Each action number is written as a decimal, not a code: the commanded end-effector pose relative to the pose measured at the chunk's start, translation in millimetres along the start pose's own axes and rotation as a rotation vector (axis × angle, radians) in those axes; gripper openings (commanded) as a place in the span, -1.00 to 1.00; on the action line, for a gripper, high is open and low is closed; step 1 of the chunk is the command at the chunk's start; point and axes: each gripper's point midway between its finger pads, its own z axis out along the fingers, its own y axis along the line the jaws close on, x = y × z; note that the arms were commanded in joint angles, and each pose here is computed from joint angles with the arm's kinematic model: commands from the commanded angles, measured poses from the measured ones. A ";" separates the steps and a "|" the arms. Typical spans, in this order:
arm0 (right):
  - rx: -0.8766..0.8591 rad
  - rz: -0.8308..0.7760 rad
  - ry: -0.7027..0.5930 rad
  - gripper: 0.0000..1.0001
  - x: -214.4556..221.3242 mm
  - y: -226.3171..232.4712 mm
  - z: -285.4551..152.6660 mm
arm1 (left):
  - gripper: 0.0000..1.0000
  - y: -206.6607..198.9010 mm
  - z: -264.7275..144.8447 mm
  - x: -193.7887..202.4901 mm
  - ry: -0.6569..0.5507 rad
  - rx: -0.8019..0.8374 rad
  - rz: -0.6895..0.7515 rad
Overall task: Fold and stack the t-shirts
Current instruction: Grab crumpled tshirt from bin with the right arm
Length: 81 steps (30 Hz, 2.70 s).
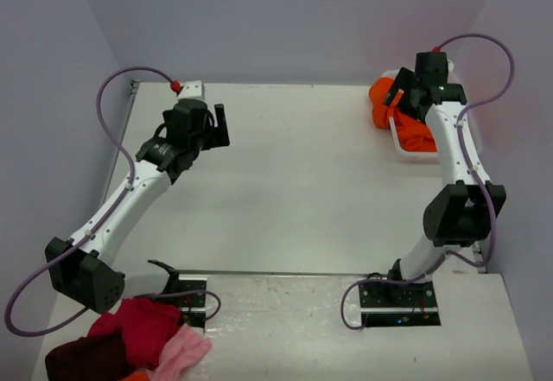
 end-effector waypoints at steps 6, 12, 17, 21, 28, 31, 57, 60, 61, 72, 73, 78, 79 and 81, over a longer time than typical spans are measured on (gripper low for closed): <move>0.037 0.131 0.081 0.82 -26.7 -14.9 41.5 | 1.00 1.7 -8.3 21.3 0.009 0.044 0.025; -0.059 0.116 0.082 0.61 -41.5 7.6 82.3 | 1.00 5.0 -11.2 32.1 0.029 0.046 0.033; -0.106 0.083 0.110 0.60 -34.1 19.3 115.7 | 1.00 7.3 -10.6 38.6 0.034 0.039 0.024; -0.153 0.075 0.080 0.63 -43.5 29.1 130.8 | 1.00 6.6 -8.9 39.2 0.029 0.042 0.023; -0.162 0.094 0.073 0.62 -52.5 29.2 155.7 | 1.00 8.1 -11.6 47.2 0.041 0.051 0.018; -0.170 0.105 0.077 0.62 -53.5 27.3 164.6 | 1.00 9.4 -12.5 50.7 0.045 0.051 0.017; -0.153 0.120 0.068 -0.67 -50.4 16.6 187.5 | 1.00 8.9 -10.7 55.7 0.064 0.052 0.020; -0.151 0.124 0.059 -0.50 -54.1 14.9 183.8 | 1.00 6.4 -9.5 56.1 0.068 0.062 0.018; -0.150 0.123 0.057 -0.52 -54.8 14.6 182.8 | 1.00 6.6 -8.8 56.7 0.070 0.059 0.019; -0.146 0.137 -0.021 -1.00 -87.3 10.5 149.6 | 1.00 8.1 -6.9 60.0 0.078 0.050 0.020; -0.149 0.139 -0.031 -1.00 -92.2 10.4 143.8 | 1.00 9.4 -6.6 60.1 0.076 0.042 0.019; -0.189 0.146 -0.145 -1.00 -129.6 16.0 83.2 | 1.00 16.2 -3.3 57.7 0.052 0.004 0.025; -0.202 0.143 -0.167 -1.00 -135.9 17.4 72.4 | 1.00 16.1 -2.9 57.3 0.048 0.004 0.024; -0.237 0.130 -0.209 -1.00 -148.8 22.2 51.7 | 1.00 13.9 -1.1 59.3 0.054 0.011 0.016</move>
